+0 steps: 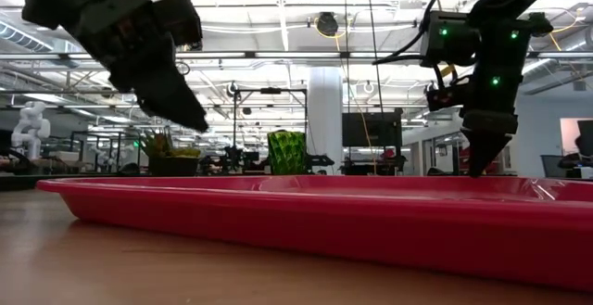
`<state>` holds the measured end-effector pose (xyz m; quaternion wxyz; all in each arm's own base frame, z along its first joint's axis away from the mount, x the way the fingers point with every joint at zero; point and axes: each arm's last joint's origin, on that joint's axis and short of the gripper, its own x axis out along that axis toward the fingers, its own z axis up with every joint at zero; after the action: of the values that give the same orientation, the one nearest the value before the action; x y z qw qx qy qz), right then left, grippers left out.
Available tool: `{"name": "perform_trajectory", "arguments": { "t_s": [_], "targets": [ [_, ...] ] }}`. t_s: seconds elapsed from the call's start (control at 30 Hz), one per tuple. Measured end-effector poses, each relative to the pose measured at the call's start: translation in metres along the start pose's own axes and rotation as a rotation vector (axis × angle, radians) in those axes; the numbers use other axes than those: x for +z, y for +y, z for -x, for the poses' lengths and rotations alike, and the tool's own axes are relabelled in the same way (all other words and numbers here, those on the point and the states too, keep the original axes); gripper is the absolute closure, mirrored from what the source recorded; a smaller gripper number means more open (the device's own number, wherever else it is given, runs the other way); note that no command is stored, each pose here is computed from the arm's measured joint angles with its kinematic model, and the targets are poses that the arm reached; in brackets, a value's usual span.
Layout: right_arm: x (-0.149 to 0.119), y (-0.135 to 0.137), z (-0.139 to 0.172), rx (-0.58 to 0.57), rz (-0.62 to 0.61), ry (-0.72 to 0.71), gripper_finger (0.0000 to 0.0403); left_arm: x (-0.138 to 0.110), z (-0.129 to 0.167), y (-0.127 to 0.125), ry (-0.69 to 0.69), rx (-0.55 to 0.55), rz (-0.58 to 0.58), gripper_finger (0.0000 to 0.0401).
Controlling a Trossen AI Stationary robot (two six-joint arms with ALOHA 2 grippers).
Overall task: Pick and place plate/cup/fork/spoon on tray
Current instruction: Adjust the red serving tray
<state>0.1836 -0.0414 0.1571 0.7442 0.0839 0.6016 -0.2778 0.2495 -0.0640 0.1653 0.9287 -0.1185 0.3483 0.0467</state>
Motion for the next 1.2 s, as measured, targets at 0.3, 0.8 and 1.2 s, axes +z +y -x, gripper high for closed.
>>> {"name": "perform_trajectory", "arguments": {
  "t_s": [0.3, 0.8, 1.2],
  "targets": [
    [0.003, -0.003, -0.001, 0.000, 0.000, -0.016, 0.0179, -0.009, -0.016, 0.000, 0.053, -0.005, -0.001, 0.0205],
    [-0.007, -0.009, -0.015, 0.011, -0.029, 0.018, 0.0179, -0.021, -0.014, 0.006, 0.174, 0.062, -0.014, 0.0206],
    [-0.019, -0.008, -0.025, 0.057, -0.097, 0.048, 0.0179, -0.026, -0.012, 0.026, 0.270, 0.216, -0.052, 0.0206]
  ]
}}
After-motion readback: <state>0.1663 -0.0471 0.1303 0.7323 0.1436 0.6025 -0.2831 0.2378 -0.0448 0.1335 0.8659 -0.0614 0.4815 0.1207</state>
